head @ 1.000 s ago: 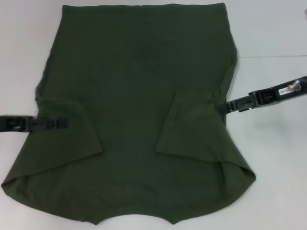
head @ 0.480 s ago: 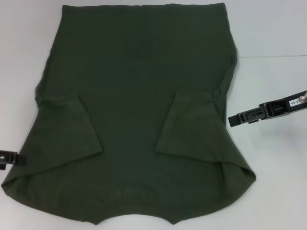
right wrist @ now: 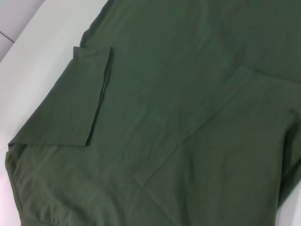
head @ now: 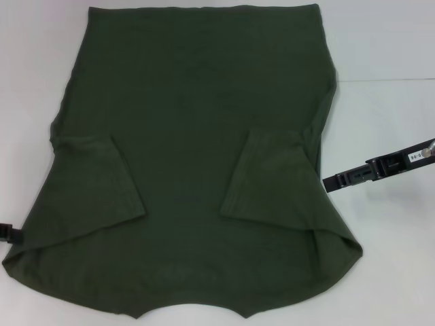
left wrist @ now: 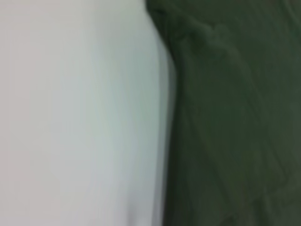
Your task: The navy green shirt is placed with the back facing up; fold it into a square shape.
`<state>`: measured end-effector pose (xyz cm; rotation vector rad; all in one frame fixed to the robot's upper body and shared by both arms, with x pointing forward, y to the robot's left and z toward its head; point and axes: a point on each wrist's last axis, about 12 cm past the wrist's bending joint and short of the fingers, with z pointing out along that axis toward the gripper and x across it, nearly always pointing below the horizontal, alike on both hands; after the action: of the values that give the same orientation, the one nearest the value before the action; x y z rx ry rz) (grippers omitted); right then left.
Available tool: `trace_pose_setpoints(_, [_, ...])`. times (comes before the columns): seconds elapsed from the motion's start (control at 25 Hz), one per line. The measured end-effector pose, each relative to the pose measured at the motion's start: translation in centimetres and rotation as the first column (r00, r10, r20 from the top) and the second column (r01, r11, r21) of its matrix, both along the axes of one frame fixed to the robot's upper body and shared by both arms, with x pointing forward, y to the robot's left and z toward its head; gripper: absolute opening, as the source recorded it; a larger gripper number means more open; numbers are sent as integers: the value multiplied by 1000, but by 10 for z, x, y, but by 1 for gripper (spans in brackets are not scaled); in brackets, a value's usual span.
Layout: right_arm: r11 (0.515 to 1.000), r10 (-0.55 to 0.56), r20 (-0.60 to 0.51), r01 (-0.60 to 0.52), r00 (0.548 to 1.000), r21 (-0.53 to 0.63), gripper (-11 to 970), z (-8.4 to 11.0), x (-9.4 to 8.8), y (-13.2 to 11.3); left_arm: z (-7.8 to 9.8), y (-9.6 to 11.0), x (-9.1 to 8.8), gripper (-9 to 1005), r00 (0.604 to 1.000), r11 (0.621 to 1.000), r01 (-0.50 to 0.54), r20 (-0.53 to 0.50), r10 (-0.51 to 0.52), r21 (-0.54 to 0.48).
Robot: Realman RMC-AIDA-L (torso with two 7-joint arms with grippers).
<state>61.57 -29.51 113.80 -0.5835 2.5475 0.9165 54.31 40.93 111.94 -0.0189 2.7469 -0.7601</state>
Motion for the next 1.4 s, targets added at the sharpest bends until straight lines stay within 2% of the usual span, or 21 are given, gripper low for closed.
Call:
trace_pose_setpoints(0.4, [1000, 7, 10, -7, 1000, -2, 946, 1, 0, 0, -15, -10, 8, 859, 999, 999, 11, -41, -9, 40])
trace_pose_setpoints(1.4, [1000, 8, 32, -7, 999, -3, 946, 4, 4, 1, -15, -18, 14, 859, 998, 998, 34, -55, -31, 54])
